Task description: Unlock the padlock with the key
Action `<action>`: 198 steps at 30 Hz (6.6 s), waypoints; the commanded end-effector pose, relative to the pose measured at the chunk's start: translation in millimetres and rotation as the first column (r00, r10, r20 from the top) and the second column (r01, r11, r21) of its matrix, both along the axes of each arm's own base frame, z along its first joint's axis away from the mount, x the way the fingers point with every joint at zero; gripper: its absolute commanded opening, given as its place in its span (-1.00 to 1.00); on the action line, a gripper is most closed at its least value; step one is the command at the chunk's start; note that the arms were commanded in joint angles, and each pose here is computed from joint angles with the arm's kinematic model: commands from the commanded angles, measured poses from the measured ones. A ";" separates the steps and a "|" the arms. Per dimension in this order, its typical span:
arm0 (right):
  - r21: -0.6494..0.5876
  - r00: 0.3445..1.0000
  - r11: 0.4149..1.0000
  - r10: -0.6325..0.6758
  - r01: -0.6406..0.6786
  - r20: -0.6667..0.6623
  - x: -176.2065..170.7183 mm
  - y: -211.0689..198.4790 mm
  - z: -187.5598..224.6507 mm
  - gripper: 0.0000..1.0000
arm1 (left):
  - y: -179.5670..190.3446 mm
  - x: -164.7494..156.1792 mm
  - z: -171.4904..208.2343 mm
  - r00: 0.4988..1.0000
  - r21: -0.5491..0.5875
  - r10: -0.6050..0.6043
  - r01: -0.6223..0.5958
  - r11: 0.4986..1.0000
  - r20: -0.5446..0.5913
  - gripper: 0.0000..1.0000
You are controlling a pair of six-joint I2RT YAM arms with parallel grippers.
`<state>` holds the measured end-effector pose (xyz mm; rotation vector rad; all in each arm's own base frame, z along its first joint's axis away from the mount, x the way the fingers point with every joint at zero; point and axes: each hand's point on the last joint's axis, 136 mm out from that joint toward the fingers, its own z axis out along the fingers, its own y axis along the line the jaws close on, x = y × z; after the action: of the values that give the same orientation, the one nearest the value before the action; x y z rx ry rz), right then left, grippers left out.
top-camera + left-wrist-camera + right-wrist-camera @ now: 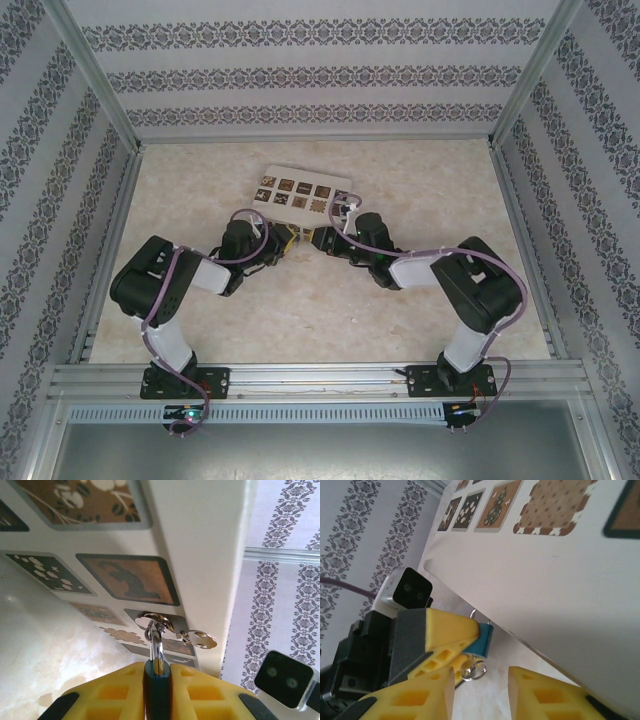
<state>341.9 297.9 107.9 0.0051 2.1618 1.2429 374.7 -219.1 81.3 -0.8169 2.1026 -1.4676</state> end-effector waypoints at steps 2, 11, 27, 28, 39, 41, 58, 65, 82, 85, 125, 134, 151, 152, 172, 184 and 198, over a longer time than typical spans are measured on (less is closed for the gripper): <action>-0.172 0.979 0.985 0.012 0.024 0.205 -1.9 -23.5 25.6 -0.19 | -2.0 2.6 29.3 0.999 0.019 -0.007 0.006 1.000 0.050 -0.66; -0.580 0.731 0.810 0.342 0.089 0.590 -31.8 -35.9 77.6 0.32 | -0.6 -7.3 52.0 0.999 0.059 -0.028 0.029 0.998 -0.018 -0.68; -0.770 0.462 0.633 0.662 0.078 0.590 -52.8 -27.1 86.8 0.97 | -6.2 -21.1 89.8 0.999 -0.007 0.015 -0.016 1.000 -0.040 -0.89; -0.772 0.453 0.631 0.668 0.077 0.590 -53.4 -25.0 87.3 0.97 | -7.3 -21.5 91.5 0.999 -0.015 0.022 -0.023 1.000 -0.041 -0.91; -0.834 0.342 0.549 0.775 0.050 0.531 -63.3 5.5 75.8 0.55 | -14.3 -27.6 88.6 0.995 -0.054 0.067 -0.071 0.996 -0.073 -0.96; -0.845 0.335 0.533 0.788 0.050 0.517 -62.7 10.2 73.6 0.46 | -14.6 -28.1 87.6 0.994 -0.057 0.074 -0.079 0.995 -0.077 -0.97; -0.886 0.324 0.463 0.837 0.010 0.441 -52.1 40.1 54.9 -0.30 | -13.6 -29.3 83.1 0.992 -0.057 0.093 -0.098 0.994 -0.089 -0.99; -0.895 0.339 0.443 0.837 0.042 0.430 -45.5 41.2 50.6 -0.43 | -13.3 -30.6 83.3 0.992 -0.058 0.091 -0.097 0.994 -0.091 -1.00; -0.896 0.340 0.440 0.834 0.068 0.435 -36.5 51.4 47.5 -0.47 | -15.5 -30.3 86.3 0.993 -0.071 0.088 -0.094 0.993 -0.082 -1.00; -0.895 0.337 0.441 0.834 0.068 0.437 -35.5 54.9 47.7 -0.49 | -16.0 -30.8 86.3 0.993 -0.073 0.087 -0.093 0.993 -0.082 -1.00; -0.568 0.717 0.823 0.398 -0.004 0.572 -15.4 46.4 57.5 -1.00 | -19.6 -36.2 81.9 0.994 -0.099 0.067 -0.076 0.992 -0.091 -1.00; -0.546 0.759 0.837 0.339 0.025 0.555 -15.3 36.4 28.8 -1.00 | -21.2 -38.5 65.4 0.992 -0.062 0.060 -0.067 0.996 -0.108 -1.00; -0.550 0.822 0.834 0.289 0.035 0.490 -24.3 23.9 -28.4 -1.00 | -25.3 -29.1 24.0 0.988 0.019 0.058 -0.056 0.998 -0.140 -0.96; -0.552 0.825 0.833 0.286 0.037 0.487 -24.6 22.6 -30.6 -1.00 | -25.4 -28.8 22.8 0.989 0.025 0.055 -0.052 0.998 -0.139 -0.93; -0.500 0.865 0.865 0.220 0.042 0.452 -27.6 12.1 -29.5 -1.00 | 29.9 -42.8 51.7 0.994 0.328 0.106 -0.090 0.940 -0.030 -0.10; -0.234 0.952 0.958 -0.090 0.163 0.292 -24.3 -34.3 -14.8 -1.00 | 70.2 -52.4 137.1 0.977 0.589 0.037 -0.156 0.793 0.210 0.03; -0.033 0.959 0.959 -0.282 0.282 0.002 -23.1 -76.6 -34.1 -1.00 | 63.0 -44.7 144.7 0.972 0.602 -0.001 -0.145 0.785 0.235 0.05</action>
<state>321.8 222.5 79.3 0.1866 2.0783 0.9657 326.8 -160.1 223.5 -0.4538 2.1321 -0.7305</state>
